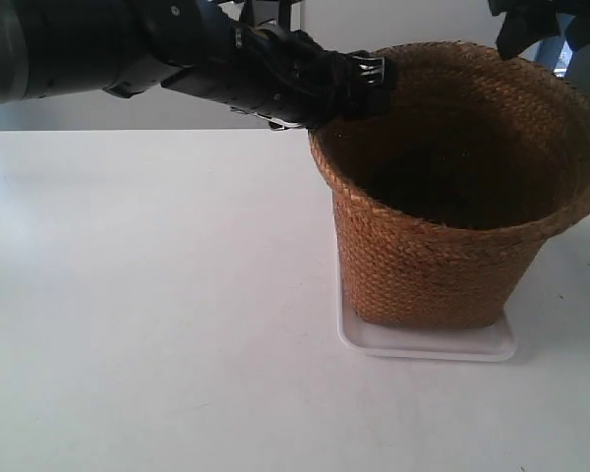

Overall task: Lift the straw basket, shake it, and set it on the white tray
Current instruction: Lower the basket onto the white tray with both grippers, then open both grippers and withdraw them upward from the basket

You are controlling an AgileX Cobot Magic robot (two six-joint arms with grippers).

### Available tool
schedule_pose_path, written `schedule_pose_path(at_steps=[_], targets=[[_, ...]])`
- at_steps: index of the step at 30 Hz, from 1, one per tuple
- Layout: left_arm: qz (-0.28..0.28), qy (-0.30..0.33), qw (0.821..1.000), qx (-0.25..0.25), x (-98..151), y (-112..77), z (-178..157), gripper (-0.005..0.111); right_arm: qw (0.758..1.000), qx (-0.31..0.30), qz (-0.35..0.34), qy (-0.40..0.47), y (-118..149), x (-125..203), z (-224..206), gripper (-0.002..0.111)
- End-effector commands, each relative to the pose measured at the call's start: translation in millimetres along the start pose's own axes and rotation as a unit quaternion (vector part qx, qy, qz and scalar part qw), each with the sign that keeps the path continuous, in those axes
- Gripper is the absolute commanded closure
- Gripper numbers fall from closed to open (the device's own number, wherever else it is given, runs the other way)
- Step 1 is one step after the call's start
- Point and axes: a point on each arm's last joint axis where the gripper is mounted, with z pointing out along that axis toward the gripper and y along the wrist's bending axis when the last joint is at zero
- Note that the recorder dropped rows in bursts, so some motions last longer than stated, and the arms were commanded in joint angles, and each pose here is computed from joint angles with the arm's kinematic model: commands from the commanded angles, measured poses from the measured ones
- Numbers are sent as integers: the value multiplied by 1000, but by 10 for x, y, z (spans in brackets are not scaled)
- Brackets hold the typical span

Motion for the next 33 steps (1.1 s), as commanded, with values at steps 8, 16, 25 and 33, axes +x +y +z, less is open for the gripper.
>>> schedule_pose_path(at_steps=[8, 16, 25, 33], targets=[[6, -23, 1000, -8, -155, 66, -158, 37, 1000, 11, -2, -25, -12, -2, -175, 46], [-9, -3, 1000, -26, -235, 295, -301, 37, 1000, 12, -2, -26, -14, -5, -175, 46], [-19, -49, 997, -49, -539, 477, -835, 45, 1000, 7, 4, 4, -4, 59, -208, 47], [-6, 2, 995, -102, -631, 682, -1786, 107, 995, 15, 9, -95, 27, 96, -847, 99]])
